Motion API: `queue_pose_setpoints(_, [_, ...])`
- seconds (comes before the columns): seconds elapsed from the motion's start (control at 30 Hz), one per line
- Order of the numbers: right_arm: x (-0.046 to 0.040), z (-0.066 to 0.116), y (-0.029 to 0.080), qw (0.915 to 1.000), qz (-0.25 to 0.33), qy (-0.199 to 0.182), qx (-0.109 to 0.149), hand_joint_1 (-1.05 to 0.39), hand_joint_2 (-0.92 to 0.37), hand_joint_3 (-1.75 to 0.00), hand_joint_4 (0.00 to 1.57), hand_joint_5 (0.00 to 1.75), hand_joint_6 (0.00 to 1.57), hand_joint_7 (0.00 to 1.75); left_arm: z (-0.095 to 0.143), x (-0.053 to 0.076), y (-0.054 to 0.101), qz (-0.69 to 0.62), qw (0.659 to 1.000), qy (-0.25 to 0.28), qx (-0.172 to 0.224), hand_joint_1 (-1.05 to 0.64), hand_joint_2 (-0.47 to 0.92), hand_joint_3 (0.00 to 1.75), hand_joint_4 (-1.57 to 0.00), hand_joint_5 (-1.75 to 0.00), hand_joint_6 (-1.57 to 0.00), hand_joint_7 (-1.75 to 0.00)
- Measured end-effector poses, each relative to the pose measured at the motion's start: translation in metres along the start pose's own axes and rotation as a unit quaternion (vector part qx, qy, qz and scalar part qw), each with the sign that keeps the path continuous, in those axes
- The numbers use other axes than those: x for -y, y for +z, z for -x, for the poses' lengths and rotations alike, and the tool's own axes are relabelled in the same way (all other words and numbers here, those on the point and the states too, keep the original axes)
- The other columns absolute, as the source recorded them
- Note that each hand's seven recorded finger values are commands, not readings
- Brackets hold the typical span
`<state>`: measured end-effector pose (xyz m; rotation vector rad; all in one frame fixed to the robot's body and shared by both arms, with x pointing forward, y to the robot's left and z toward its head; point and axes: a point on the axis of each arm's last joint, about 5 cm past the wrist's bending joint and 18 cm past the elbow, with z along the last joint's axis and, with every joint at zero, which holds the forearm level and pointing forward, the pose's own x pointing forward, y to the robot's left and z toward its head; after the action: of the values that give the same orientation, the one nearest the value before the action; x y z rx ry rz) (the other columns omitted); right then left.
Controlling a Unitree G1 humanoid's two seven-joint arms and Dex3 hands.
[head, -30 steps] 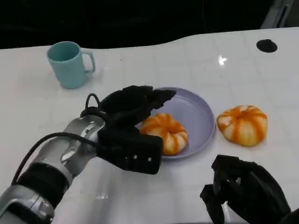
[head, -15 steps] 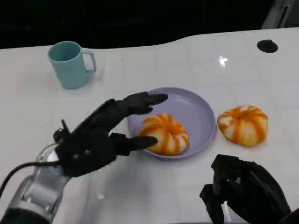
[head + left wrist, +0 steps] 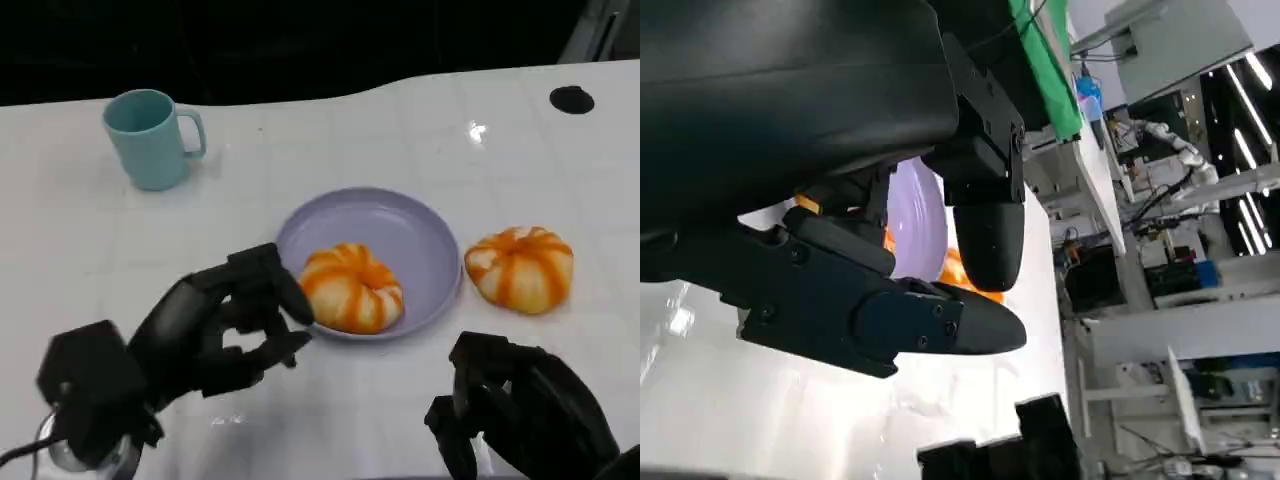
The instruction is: Grasp the bread from the table and place it into the plate.
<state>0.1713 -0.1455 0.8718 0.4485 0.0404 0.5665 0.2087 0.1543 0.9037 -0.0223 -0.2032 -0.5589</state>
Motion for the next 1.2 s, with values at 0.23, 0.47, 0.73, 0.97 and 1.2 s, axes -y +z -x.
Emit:
queue_pose_setpoints(0.23, [-0.0002,-0.001,0.000,1.0000,0.000,0.000,0.001,-0.97,-0.92,-0.29,1.21,1.63,1.06,1.47,0.030,0.008,-0.006,0.096,0.993,0.046,-0.043,-0.58,0.92,0.37,-0.83,-1.75,-0.62,-1.75])
queue_pose_setpoints(0.47, [0.0003,-0.003,0.002,1.0000,0.002,0.001,0.004,-0.97,-0.92,-0.29,1.21,1.62,1.06,1.46,0.041,0.020,-0.013,0.159,0.985,0.055,-0.043,-0.60,0.92,0.29,-0.91,-1.75,-0.69,-1.75])
queue_pose_setpoints(0.73, [0.0030,-0.002,0.002,1.0000,0.005,0.000,0.003,-0.97,-0.92,-0.30,1.21,1.61,1.06,1.46,0.041,0.027,-0.016,0.183,0.981,0.047,-0.039,-0.61,0.92,0.29,-0.93,-1.75,-0.71,-1.75])
queue_pose_setpoints(0.97, [0.0045,-0.002,0.001,1.0000,0.007,-0.001,0.007,-0.97,-0.92,-0.32,1.20,1.63,1.05,1.47,0.043,0.028,-0.023,0.204,0.978,0.037,-0.040,-0.61,0.92,0.27,-0.96,-1.75,-0.74,-1.75])
queue_pose_setpoints(1.2, [0.0054,-0.004,0.001,0.9999,0.011,0.000,0.010,-0.97,-0.92,-0.32,1.20,1.64,1.04,1.48,0.044,0.026,-0.023,0.207,0.977,0.037,-0.038,-0.61,0.92,0.26,-0.94,-1.75,-0.73,-1.75])
